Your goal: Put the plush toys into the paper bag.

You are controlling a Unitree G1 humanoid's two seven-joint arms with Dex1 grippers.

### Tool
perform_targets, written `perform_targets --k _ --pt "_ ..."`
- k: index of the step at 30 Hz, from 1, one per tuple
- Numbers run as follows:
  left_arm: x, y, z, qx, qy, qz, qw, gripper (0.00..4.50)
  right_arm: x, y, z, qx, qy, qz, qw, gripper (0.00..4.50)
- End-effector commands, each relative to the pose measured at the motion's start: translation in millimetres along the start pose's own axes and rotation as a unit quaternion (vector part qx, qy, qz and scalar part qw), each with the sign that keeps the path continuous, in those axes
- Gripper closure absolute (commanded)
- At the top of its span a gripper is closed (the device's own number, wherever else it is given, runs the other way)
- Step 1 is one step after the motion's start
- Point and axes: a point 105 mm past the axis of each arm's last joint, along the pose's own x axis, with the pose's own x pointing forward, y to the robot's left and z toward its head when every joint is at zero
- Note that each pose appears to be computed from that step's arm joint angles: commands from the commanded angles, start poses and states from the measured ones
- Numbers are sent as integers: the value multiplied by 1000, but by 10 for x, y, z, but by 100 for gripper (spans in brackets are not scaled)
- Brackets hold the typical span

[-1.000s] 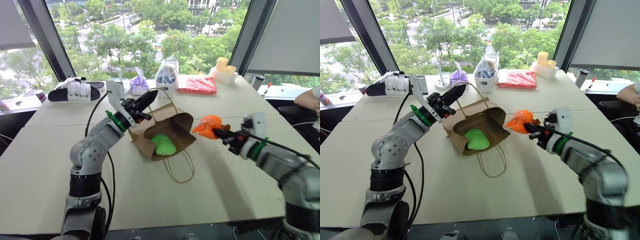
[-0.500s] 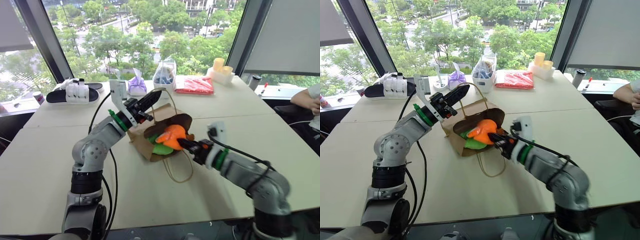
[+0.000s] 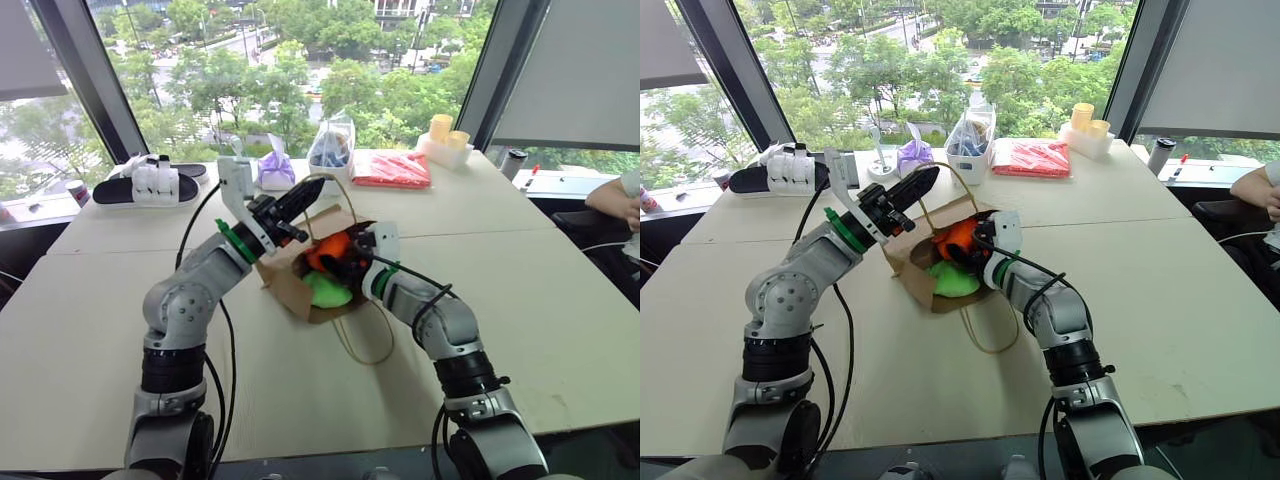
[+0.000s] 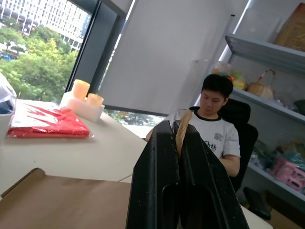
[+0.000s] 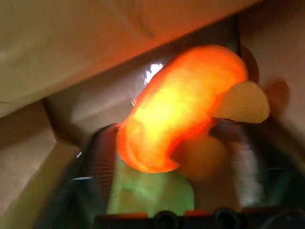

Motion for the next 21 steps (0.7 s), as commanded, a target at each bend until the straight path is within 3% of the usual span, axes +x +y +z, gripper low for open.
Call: perform_targets --k 1,6,10,16,21 --pt "-5 -78 97 14 -18 -13 1000 450 -260 118 228 -25 -20 40 999 8" --pt "18 -66 108 13 -20 -12 1000 450 -913 129 359 -39 -22 66 997 8" --pt "41 -66 120 13 -21 -13 1000 450 -1143 74 116 -57 32 52 997 8" --pt "81 -94 139 11 -22 -16 1000 450 -1098 -29 -285 -85 99 26 991 8" --pt "78 -112 152 15 -22 -15 1000 450 -863 -183 -529 -110 120 2 987 8"
